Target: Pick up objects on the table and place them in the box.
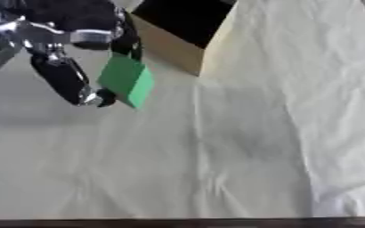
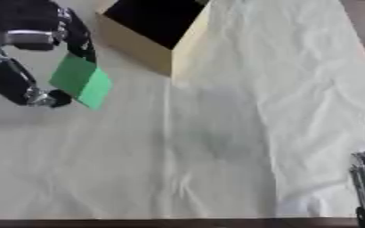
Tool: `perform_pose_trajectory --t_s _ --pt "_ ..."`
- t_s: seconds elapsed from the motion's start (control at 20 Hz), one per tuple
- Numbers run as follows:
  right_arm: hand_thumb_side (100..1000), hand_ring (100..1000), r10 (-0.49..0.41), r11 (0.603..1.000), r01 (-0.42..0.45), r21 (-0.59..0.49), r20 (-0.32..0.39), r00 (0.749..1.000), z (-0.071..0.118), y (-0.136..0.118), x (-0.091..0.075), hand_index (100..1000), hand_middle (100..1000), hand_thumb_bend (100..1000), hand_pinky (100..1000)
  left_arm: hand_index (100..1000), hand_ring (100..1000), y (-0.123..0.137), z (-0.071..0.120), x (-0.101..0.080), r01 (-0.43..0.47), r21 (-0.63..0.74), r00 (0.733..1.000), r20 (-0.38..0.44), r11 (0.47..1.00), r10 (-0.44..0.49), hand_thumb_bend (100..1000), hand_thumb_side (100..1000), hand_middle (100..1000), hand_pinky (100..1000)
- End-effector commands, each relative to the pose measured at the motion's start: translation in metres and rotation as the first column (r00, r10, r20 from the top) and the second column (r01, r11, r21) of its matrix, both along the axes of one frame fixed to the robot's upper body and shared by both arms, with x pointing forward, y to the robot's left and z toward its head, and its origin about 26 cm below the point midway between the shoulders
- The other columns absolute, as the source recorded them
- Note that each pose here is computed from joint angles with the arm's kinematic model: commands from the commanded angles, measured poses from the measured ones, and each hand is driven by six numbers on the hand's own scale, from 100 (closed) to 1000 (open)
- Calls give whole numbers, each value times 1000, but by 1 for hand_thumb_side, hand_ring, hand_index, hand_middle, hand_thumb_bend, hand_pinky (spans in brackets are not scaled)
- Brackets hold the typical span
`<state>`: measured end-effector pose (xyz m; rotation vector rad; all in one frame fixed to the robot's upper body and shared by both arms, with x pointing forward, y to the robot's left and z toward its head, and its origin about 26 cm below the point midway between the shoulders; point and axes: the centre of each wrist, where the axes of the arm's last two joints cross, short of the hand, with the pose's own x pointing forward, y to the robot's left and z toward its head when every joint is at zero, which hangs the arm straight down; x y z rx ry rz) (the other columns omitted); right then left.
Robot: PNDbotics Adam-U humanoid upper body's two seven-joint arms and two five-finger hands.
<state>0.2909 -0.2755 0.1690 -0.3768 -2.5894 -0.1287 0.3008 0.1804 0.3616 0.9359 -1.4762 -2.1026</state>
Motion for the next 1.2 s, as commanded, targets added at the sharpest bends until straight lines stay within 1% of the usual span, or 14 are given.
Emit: perform_pose_trajectory --t_s 0.05,0.1,0.25,0.45,0.6,0.8,1.0,1.2 --pt "747 677 -8 1000 8 -18 28 1000 8 -4 -1 807 588 100 796 630 642 1 22 2 -16 -61 998 60 998 20 100 138 527 580" --pt "756 677 -8 1000 9 -19 29 1000 8 -4 -1 807 588 100 796 629 639 0 25 7 -23 -73 997 68 997 28 175 100 525 577" --pt "757 677 -8 1000 9 -17 30 1000 9 -3 -1 807 587 100 797 628 630 -3 31 23 -42 -118 995 85 992 53 154 100 524 565" --pt "756 678 -5 1000 6 -15 39 999 10 -2 0 807 587 100 796 624 640 -7 38 45 -59 -201 991 110 978 83 131 100 523 541" --pt "754 678 0 1000 1 -14 44 999 11 -1 0 807 587 100 797 626 637 -11 40 61 -71 -248 988 119 966 103 132 100 523 534" --pt "758 676 11 1000 -10 -15 51 999 13 1 1 807 586 100 797 625 637 -17 41 82 -96 -283 975 164 954 147 122 100 522 532" --pt "756 674 18 1000 -17 -13 58 998 15 2 2 807 586 100 797 625 635 -17 42 98 -122 -308 962 198 944 188 114 100 522 529" --pt "754 674 28 1000 -27 -12 64 998 17 4 3 807 586 100 797 625 634 -17 44 108 -140 -330 950 221 934 221 109 100 521 526"
